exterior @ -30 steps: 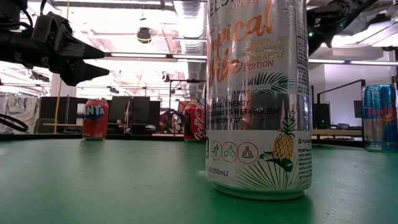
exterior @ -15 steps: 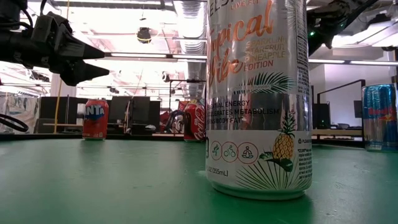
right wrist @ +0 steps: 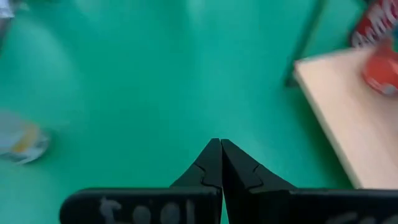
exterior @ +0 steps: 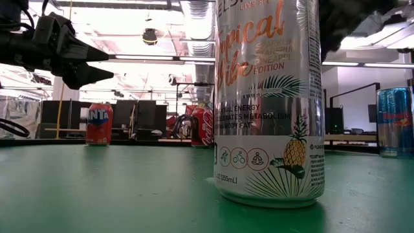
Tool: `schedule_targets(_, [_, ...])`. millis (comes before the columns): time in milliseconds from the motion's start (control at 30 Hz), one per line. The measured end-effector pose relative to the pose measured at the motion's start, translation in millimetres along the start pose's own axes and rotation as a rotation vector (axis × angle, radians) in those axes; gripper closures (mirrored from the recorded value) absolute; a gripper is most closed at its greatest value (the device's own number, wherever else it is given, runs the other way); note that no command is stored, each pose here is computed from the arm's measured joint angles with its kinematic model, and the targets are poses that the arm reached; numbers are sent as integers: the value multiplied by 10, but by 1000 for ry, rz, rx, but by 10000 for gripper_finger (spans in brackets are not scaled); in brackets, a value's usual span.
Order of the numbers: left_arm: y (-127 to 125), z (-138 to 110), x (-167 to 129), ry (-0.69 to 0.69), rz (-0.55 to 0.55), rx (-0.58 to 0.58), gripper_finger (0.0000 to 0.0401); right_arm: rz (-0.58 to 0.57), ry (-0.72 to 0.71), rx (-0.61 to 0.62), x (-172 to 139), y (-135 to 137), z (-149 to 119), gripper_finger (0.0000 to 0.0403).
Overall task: Place canned beverage on shelf
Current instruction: Move the bottom blue soda can to the middle left of the table
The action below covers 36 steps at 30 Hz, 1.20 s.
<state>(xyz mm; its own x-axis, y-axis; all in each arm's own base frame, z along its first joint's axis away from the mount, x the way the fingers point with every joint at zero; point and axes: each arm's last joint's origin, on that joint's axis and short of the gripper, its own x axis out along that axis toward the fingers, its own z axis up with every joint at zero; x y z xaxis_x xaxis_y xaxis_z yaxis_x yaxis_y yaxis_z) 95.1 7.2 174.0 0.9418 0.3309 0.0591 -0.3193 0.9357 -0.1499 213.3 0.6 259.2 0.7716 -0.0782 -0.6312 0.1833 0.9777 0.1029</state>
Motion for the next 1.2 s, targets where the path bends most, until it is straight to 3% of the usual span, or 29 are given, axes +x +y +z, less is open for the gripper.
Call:
schedule_targets(200, [0,0,0,0,0,0,24,7,-124,-113,-180,386,-25,380])
schedule_targets(367, [0,0,0,0,0,0,24,76,-209,-179,-249,623,-26,380])
schedule_targets(600, [0,1,0,-1,2,-3,24,215,-202,-161,-384,907,-156,380])
schedule_targets(733, [-10,8,0,-3,-30,-237,24,287,-175,-130,-462,1046,-250,380])
schedule_targets(867, [2,4,0,-8,10,-467,24,268,-192,-120,-535,1148,-329,380])
schedule_targets(933, [2,8,0,-12,7,-516,24,240,-215,-127,-569,1181,-357,380])
schedule_targets(1067, [-46,66,-5,-15,-151,-586,24,178,-259,-137,-615,1214,-388,380])
schedule_targets(1200, [-147,242,-35,11,-369,-580,24,168,-267,-138,-624,1219,-394,380])
